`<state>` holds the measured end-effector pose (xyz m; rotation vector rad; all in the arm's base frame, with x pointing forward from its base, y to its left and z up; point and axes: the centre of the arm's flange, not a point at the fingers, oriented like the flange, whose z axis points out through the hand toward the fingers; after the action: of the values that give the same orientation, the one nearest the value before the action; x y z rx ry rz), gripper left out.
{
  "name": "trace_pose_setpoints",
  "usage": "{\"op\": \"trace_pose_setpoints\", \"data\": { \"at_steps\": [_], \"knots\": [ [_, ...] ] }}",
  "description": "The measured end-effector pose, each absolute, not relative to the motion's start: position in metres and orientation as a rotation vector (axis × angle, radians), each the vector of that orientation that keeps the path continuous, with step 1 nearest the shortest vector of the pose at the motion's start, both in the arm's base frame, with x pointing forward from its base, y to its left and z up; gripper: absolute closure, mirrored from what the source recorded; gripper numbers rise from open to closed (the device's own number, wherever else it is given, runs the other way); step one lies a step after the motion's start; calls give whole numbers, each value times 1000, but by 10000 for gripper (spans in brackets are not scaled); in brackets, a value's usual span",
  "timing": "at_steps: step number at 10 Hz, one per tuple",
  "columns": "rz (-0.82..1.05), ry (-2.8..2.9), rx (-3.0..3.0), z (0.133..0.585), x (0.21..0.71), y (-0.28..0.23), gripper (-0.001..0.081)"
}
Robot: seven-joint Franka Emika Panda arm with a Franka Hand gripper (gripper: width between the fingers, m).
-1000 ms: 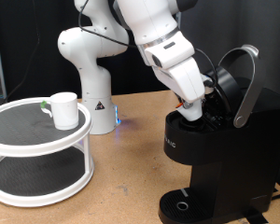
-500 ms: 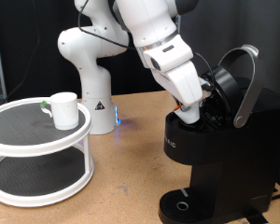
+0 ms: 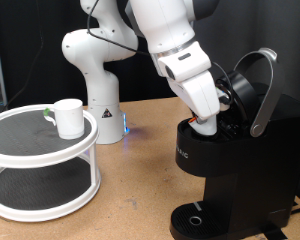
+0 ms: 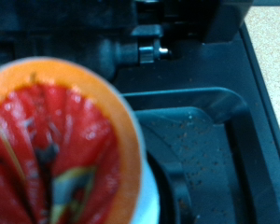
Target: Make a cup of coffee with the keurig machine
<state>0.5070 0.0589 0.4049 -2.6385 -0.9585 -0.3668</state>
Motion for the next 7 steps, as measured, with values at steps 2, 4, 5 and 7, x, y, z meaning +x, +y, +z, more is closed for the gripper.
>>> {"op": "trace_pose_setpoints", "data": {
  "at_steps": [2,4,5,7],
  "knots": [
    [-362,-969,-2640,404,508,61,726],
    [-359,-974,-2642,403,508,61,667],
    [-356,-976,-2643,403,508,61,485],
    [-354,-979,-2644,402,508,61,284]
  ]
}}
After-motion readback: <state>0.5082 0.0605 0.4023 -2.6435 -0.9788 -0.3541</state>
